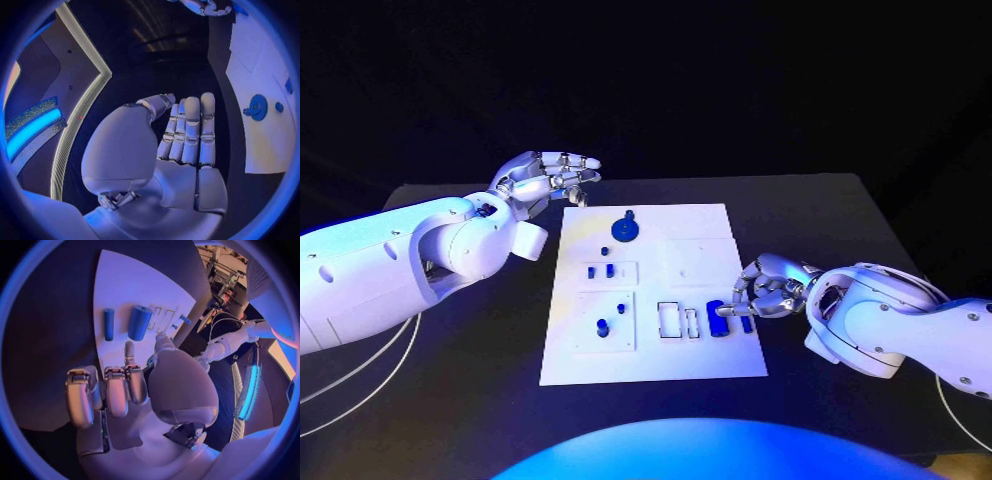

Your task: Assemble the parts on the task board

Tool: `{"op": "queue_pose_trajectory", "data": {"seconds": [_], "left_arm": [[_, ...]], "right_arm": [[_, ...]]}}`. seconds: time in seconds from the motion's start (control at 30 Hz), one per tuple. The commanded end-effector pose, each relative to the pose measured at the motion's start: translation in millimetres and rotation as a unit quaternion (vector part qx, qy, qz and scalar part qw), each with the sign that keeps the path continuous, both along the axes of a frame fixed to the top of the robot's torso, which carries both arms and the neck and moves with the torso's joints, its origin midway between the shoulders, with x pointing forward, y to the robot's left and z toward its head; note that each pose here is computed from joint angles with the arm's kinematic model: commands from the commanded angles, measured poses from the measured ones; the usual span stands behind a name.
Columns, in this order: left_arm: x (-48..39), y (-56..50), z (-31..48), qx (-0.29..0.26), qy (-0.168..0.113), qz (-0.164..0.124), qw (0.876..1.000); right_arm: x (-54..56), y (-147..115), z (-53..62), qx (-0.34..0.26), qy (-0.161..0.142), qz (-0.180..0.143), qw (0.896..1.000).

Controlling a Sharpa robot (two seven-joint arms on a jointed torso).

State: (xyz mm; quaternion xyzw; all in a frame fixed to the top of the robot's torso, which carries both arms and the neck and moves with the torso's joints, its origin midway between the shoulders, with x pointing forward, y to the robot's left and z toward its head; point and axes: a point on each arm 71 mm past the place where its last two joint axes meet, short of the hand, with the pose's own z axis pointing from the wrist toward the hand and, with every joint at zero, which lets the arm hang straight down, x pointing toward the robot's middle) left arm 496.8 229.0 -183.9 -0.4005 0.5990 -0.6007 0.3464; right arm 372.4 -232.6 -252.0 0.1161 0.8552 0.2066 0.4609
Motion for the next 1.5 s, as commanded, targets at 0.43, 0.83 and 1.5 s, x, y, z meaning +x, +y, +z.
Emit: {"op": "queue_pose_trajectory", "data": {"seconds": [0.43,0.83,1.5], "left_arm": [[-1.0,-1.4,1.1,-0.006,0.000,-0.007,1.000],[-1.0,-1.1,0.9,-0.006,0.001,-0.009,1.000],[-1.1,-0.7,0.8,-0.006,0.001,-0.009,1.000]], "right_arm": [[-0.2,8.0,-16.2,-0.039,0.016,0.014,0.999],[-0.6,18.7,-26.3,-0.046,0.023,0.024,0.998],[2.7,21.7,-32.0,-0.042,0.011,0.008,0.999]]}}
